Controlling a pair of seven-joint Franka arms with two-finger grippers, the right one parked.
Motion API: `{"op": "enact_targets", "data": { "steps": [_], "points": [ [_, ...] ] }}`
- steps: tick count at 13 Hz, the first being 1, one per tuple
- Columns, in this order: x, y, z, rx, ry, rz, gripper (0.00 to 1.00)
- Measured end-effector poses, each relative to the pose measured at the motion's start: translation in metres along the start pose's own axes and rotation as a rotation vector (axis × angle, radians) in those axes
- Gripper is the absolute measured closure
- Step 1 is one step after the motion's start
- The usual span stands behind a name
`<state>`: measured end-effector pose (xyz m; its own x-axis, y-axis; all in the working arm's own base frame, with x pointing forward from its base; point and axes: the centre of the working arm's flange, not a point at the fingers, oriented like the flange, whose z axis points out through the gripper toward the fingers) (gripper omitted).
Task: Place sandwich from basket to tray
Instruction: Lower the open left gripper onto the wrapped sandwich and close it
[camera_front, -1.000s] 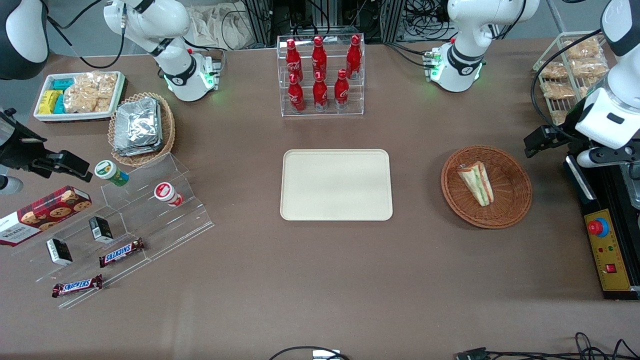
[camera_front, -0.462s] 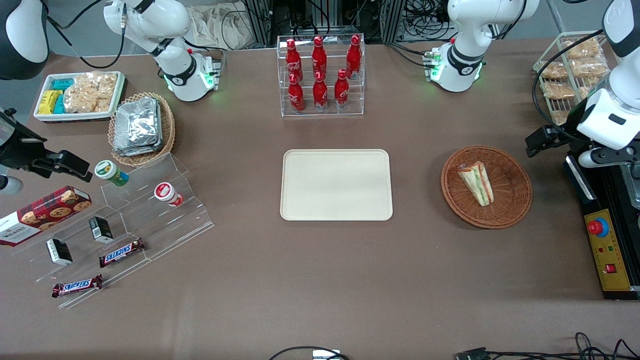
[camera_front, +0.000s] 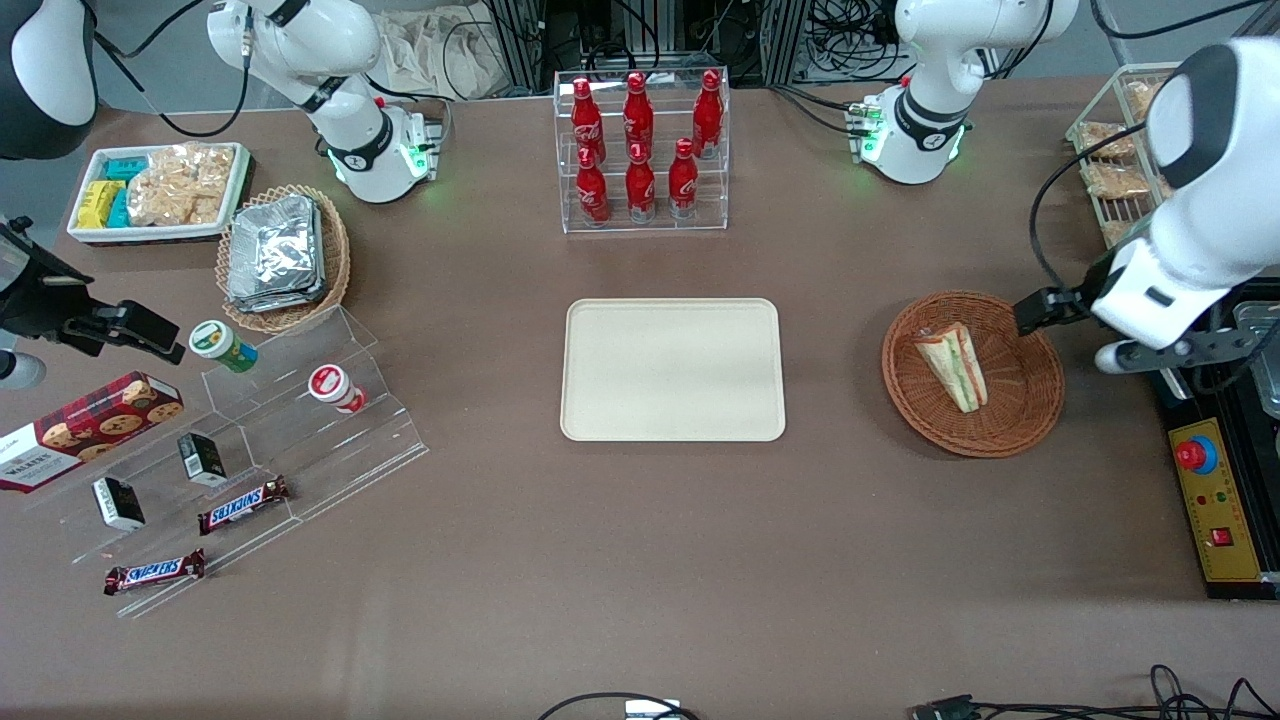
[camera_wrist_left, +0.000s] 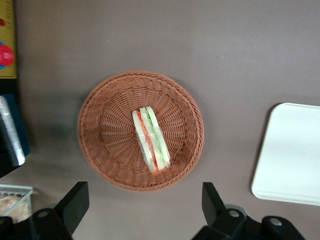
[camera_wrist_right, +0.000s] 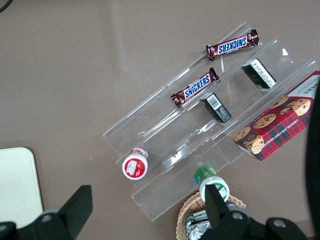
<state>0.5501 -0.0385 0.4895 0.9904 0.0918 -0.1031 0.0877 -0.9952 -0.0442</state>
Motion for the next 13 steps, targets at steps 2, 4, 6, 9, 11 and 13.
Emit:
{"op": "enact_targets", "data": {
  "steps": [2,4,6,9,11,13],
  "points": [
    [-0.002,0.001,0.06,-0.002,0.003,0.002,0.0],
    [-0.012,-0.002,0.121,-0.009,0.026,-0.001,0.0],
    [-0.023,-0.004,0.165,-0.011,0.024,-0.001,0.0],
    [-0.025,-0.003,0.212,-0.02,0.044,-0.001,0.0],
    [-0.03,-0.004,0.239,-0.022,0.041,0.0,0.0],
    [-0.032,-0.004,0.252,-0.021,0.026,-0.001,0.0]
  ]
}}
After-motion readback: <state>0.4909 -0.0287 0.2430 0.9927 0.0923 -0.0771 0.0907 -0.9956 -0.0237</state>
